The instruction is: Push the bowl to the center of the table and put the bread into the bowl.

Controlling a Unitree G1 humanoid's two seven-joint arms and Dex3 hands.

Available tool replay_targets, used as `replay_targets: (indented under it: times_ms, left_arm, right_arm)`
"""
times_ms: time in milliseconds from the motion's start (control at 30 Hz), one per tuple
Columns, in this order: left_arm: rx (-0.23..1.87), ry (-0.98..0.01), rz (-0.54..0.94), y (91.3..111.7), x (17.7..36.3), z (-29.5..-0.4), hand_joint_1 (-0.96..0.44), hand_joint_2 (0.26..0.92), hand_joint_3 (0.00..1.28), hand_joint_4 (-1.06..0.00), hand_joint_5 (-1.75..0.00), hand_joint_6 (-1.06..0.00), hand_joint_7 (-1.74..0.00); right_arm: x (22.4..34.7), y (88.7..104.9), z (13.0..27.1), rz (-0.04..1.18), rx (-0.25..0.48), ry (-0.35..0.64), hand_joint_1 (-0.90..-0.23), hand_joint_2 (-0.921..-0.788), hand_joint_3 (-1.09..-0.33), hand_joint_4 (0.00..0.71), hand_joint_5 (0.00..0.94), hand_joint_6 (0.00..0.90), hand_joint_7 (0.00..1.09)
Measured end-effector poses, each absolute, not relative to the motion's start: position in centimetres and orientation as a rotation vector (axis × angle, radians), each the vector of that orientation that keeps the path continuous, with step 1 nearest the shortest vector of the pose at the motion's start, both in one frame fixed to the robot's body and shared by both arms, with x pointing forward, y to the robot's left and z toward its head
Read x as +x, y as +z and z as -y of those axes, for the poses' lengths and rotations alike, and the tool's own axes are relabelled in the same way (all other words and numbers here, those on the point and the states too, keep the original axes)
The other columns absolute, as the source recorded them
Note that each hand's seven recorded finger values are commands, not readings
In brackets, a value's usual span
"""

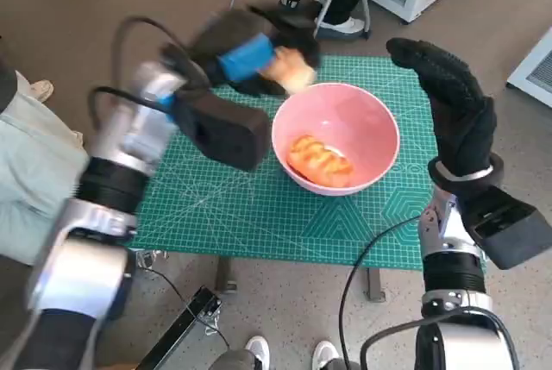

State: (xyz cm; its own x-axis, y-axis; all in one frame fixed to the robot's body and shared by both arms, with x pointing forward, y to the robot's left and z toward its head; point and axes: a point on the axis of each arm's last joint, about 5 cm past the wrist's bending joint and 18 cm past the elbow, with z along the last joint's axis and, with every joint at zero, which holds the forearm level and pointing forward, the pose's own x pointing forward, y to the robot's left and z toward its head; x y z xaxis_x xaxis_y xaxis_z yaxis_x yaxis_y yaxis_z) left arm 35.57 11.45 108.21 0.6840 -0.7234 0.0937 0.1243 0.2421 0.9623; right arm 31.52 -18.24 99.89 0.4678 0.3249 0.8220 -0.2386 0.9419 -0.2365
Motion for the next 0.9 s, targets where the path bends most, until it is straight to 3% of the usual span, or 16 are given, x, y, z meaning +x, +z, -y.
replay_targets:
  times_ms: [33,167,300,533,733,900]
  left_arm:
    - [1.195,-0.656,0.577,107.9,35.6,-11.1,-0.08,0.810,0.13,-0.10,-0.25,-0.10,-0.64]
    - [1.214,-0.752,0.459,107.0,35.8,-10.0,-0.14,0.773,0.10,-0.03,-0.07,-0.03,-0.54]
    - [1.219,-0.811,0.394,106.4,35.8,-9.3,-0.19,0.787,0.09,-0.01,-0.01,0.00,-0.55]
    - [1.218,-0.811,0.411,106.0,35.8,-9.3,-0.25,0.834,0.09,-0.01,-0.01,0.00,-0.55]
    - [1.167,-0.787,0.476,105.4,35.7,-9.6,-0.30,0.891,0.07,-0.11,-0.05,-0.08,-0.64]
    - [1.061,-0.745,0.556,104.7,35.6,-10.3,-0.32,0.917,0.07,-0.31,-0.11,-0.29,-0.68]
  right_arm:
    - [31.5,99.9,18.2,1.029,-0.093,0.346,-0.592,-0.921,-0.675,0.356,0.000,0.016,0.79]
    - [31.5,100.0,18.2,1.036,-0.095,0.346,-0.590,-0.921,-0.675,0.355,0.000,0.016,0.79]
    - [31.4,100.1,18.3,1.038,-0.095,0.347,-0.585,-0.921,-0.674,0.355,0.000,0.016,0.79]
    - [31.4,100.1,18.5,1.037,-0.095,0.342,-0.581,-0.921,-0.669,0.355,0.000,0.016,0.79]
    - [31.4,100.0,18.6,1.036,-0.085,0.335,-0.579,-0.921,-0.656,0.354,0.000,0.015,0.79]
    - [31.3,100.0,18.6,1.037,-0.083,0.334,-0.575,-0.921,-0.646,0.350,0.000,0.014,0.79]
